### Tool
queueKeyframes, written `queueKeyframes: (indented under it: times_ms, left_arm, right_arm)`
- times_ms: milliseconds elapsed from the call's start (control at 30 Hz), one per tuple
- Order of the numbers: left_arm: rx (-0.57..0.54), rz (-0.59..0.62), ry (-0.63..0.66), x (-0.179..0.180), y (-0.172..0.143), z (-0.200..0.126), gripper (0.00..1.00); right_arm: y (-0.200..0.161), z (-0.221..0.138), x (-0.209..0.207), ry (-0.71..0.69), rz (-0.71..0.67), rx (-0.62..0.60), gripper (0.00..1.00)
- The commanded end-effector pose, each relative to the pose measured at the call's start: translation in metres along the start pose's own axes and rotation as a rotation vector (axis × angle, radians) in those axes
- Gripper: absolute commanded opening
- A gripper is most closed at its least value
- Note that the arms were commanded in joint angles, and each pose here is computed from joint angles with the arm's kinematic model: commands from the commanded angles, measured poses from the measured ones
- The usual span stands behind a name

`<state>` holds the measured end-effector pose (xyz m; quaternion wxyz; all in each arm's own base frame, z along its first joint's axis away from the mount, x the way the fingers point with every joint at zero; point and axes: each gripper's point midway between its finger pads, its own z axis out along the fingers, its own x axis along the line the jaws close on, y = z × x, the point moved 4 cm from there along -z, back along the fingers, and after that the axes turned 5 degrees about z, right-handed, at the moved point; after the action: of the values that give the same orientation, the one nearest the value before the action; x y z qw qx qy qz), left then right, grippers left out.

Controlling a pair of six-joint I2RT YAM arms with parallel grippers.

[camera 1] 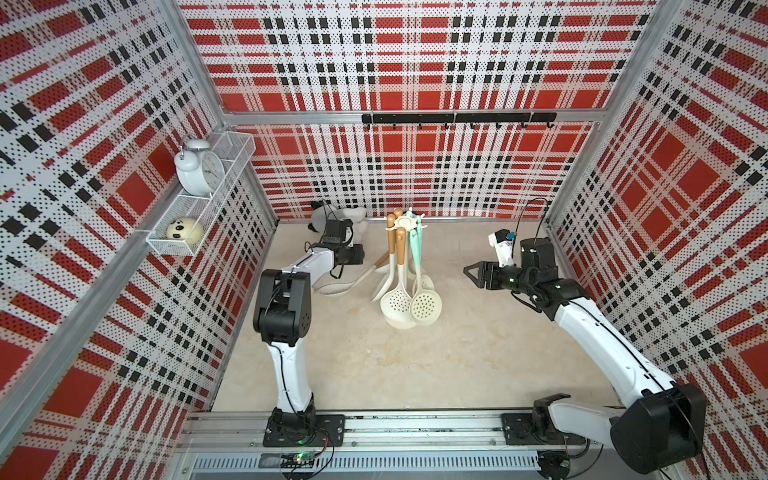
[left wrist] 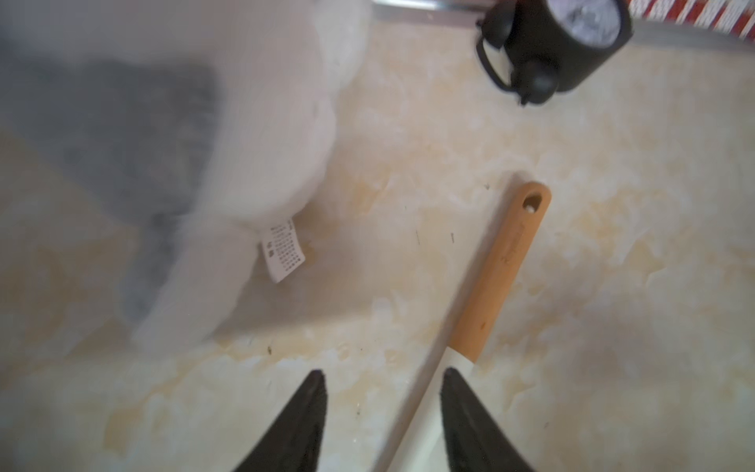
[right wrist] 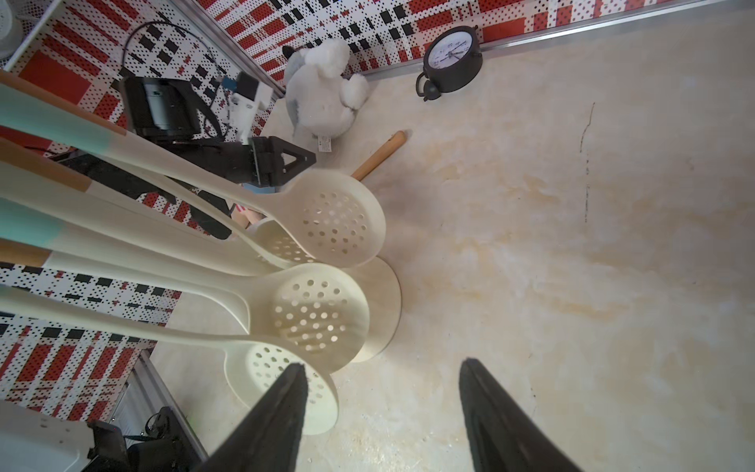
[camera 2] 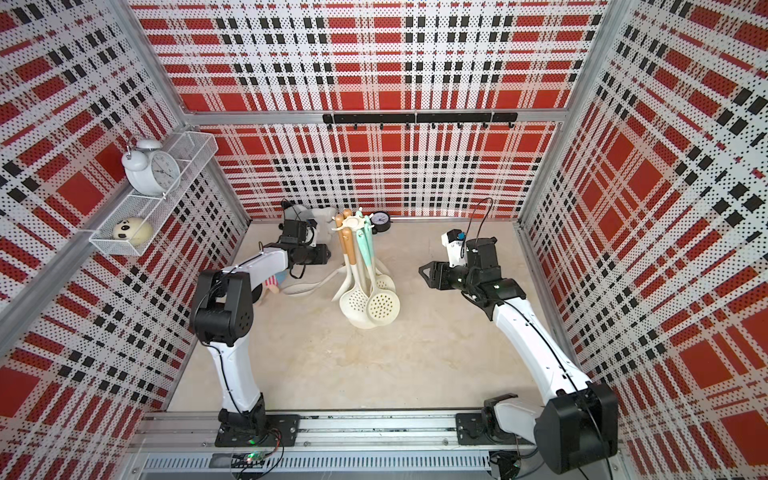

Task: Hang the skimmer on the kitchen utensil rack
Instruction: Pick up the skimmer from the center of the board.

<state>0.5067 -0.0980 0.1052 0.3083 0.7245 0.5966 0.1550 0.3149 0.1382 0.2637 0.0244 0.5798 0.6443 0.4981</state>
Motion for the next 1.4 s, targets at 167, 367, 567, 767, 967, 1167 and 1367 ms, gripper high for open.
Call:
queueKeyframes:
  times_ms: [167, 367, 567, 767, 967, 1167, 1367]
  left_arm:
    - [0.183, 0.209, 0.040, -0.028, -0.022, 0.039, 0.56]
    - [0.213, 0.251, 0.018, -0.046, -0.032, 0.051, 0.56]
    - [0.275, 0.268, 0.099, -0.036, -0.049, 0.056, 0.51]
    - [0.307, 0.211, 0.144, -0.016, -0.062, 0.051, 0.32]
    - [0.259, 0.166, 0.177, -0.002, -0.053, 0.030, 0.10]
    - [0.104, 0.091, 0.260, 0.009, -0.010, -0.015, 0.00]
    - [-0.269, -0.046, 0.349, 0.010, 0.050, -0.136, 0.00]
  right_arm:
    - [-0.012, 0.010, -0.009, 0.005, 0.014, 0.043, 0.65]
    - [-0.016, 0.013, -0.012, -0.002, 0.018, 0.055, 0.64]
    - [-0.017, 0.015, -0.013, 0.002, 0.021, 0.060, 0.64]
    - [-0.017, 0.014, -0.012, 0.005, 0.021, 0.058, 0.64]
    - [-0.015, 0.012, -0.011, 0.011, 0.030, 0.045, 0.64]
    - [-0.011, 0.005, -0.007, 0.007, 0.034, 0.014, 0.63]
    - [0.007, -0.019, 0.003, 0.006, 0.019, -0.153, 0.63]
